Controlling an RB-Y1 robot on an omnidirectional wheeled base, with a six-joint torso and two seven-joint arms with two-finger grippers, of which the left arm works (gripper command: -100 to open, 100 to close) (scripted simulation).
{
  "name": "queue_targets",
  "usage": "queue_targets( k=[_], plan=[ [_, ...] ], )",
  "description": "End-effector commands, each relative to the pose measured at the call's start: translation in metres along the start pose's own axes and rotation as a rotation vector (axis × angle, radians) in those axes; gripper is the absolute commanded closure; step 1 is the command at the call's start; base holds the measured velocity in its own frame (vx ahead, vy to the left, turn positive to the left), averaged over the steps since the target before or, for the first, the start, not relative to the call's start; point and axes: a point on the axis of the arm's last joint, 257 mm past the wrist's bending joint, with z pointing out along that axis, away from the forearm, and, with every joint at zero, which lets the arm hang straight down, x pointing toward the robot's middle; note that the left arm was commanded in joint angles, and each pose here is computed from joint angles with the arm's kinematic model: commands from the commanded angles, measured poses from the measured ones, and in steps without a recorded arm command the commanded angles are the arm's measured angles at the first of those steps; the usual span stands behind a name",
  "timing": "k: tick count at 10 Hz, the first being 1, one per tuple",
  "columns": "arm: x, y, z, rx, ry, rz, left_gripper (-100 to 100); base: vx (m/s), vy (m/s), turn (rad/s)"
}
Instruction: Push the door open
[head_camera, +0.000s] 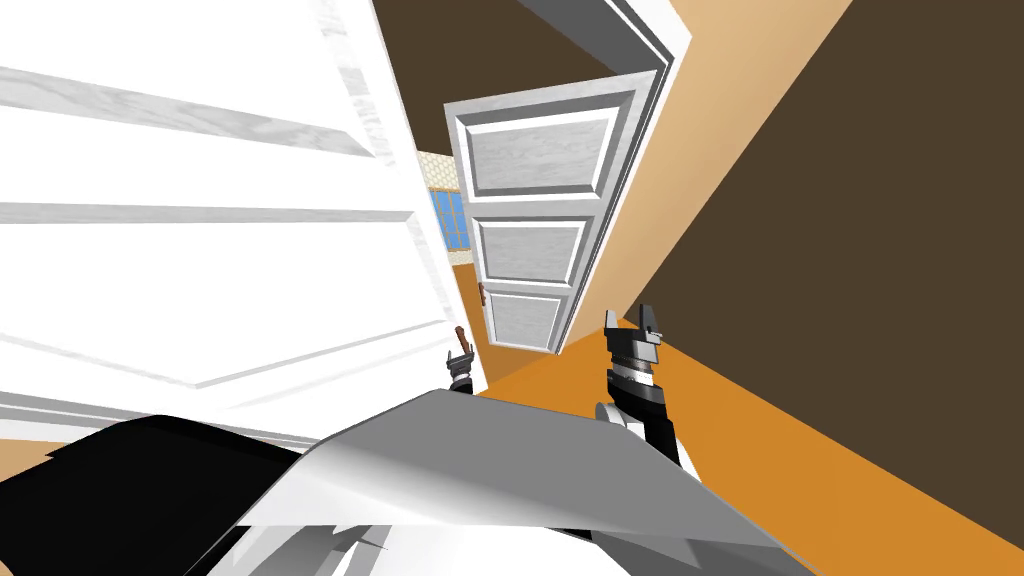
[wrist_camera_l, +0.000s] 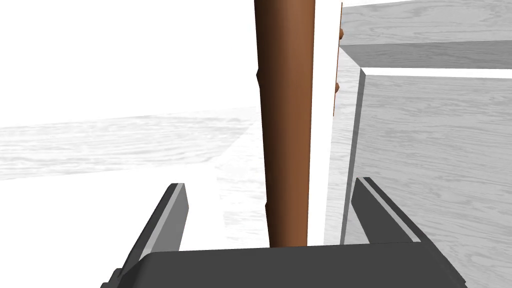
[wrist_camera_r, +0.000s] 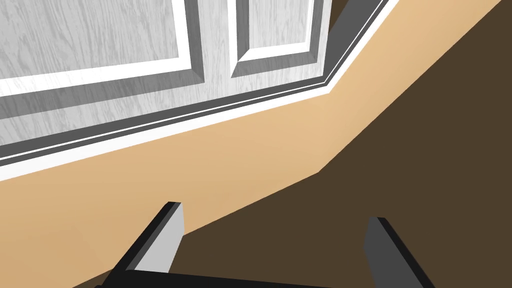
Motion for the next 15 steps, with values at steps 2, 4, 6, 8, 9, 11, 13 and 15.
queue_targets(
  k=[2,4,6,8,9,11,13,15],
  plan=[
    [-0.003,0.006,-0.0031,0.009,-0.014,-0.027,-100,0.151,0.1,-0.018],
    [-0.003,0.01,-0.0045,0.012,-0.019,-0.036,-100,0.118,0.067,-0.011],
    [-0.003,0.01,-0.0045,0.012,-0.019,-0.036,100,-0.019,-0.014,-0.007],
    [-0.003,0.01,-0.0045,0.012,-0.019,-0.036,100,-0.006,-0.005,0.003],
    [-0.003,0.01,-0.0045,0.012,-0.019,-0.036,100,0.0,0.0,0.0],
    [-0.004,-0.009,0.0038,0.04,-0.017,-0.025,100,0.061,-0.011,-0.028],
    [-0.005,-0.025,0.0093,0.067,-0.016,-0.017,100,0.184,0.034,-0.035],
    [-0.006,-0.041,0.0139,0.094,-0.015,-0.01,100,0.138,0.054,-0.031]
  ],
)
